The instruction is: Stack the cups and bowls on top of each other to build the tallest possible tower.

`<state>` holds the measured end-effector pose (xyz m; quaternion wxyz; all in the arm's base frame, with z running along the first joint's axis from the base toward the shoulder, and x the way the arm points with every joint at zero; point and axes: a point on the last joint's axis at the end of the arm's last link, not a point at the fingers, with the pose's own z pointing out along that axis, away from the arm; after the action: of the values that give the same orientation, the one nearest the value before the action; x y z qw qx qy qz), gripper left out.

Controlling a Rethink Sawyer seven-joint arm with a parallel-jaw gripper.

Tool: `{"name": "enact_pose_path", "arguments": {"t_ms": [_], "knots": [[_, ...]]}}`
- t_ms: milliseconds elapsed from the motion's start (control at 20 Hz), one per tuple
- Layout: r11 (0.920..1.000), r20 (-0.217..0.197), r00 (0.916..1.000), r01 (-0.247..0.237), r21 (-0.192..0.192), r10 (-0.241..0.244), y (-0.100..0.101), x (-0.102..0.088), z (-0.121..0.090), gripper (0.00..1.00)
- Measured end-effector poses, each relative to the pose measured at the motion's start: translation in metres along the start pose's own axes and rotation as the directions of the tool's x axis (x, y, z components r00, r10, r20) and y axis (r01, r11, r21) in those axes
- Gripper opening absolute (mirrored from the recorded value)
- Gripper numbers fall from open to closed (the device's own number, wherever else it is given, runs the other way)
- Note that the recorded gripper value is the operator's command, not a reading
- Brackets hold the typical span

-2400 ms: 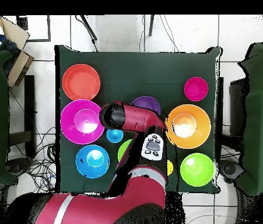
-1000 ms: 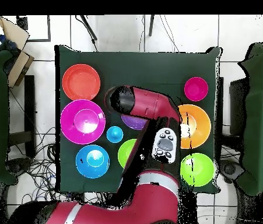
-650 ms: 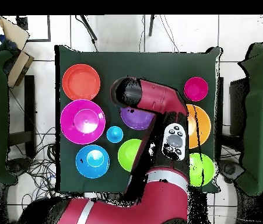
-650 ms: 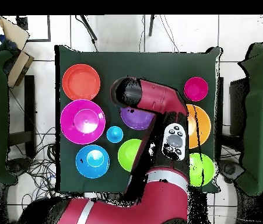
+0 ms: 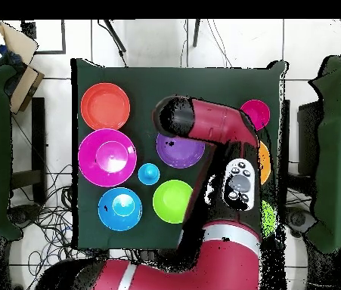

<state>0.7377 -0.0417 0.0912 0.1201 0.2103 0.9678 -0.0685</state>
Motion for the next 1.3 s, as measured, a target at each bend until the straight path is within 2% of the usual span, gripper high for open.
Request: {"name": "enact_pose_path", "arguments": {"t_ms": [150, 350, 600, 750, 800, 1050, 1300], "knots": [[0.9999, -0.008, 0.9999, -0.011, 0.008, 0.011, -0.015, -0.005, 0.001, 1.00], [0.9985, -0.040, 0.9983, -0.041, 0.037, 0.043, -0.056, -0.021, 0.003, 1.00], [0.9964, -0.058, 0.9968, -0.051, 0.067, 0.055, -0.103, -0.060, 0.013, 1.00], [0.9962, -0.050, 0.9974, -0.049, 0.072, 0.053, -0.120, -0.079, 0.021, 1.00], [0.9962, -0.035, 0.9983, -0.043, 0.075, 0.046, -0.130, -0.091, 0.027, 1.00], [0.9969, -0.009, 0.9994, -0.033, 0.071, 0.034, -0.135, -0.106, 0.042, 1.00], [0.9986, -0.016, 0.9995, -0.028, 0.045, 0.029, -0.123, -0.106, 0.061, 1.00]]}}
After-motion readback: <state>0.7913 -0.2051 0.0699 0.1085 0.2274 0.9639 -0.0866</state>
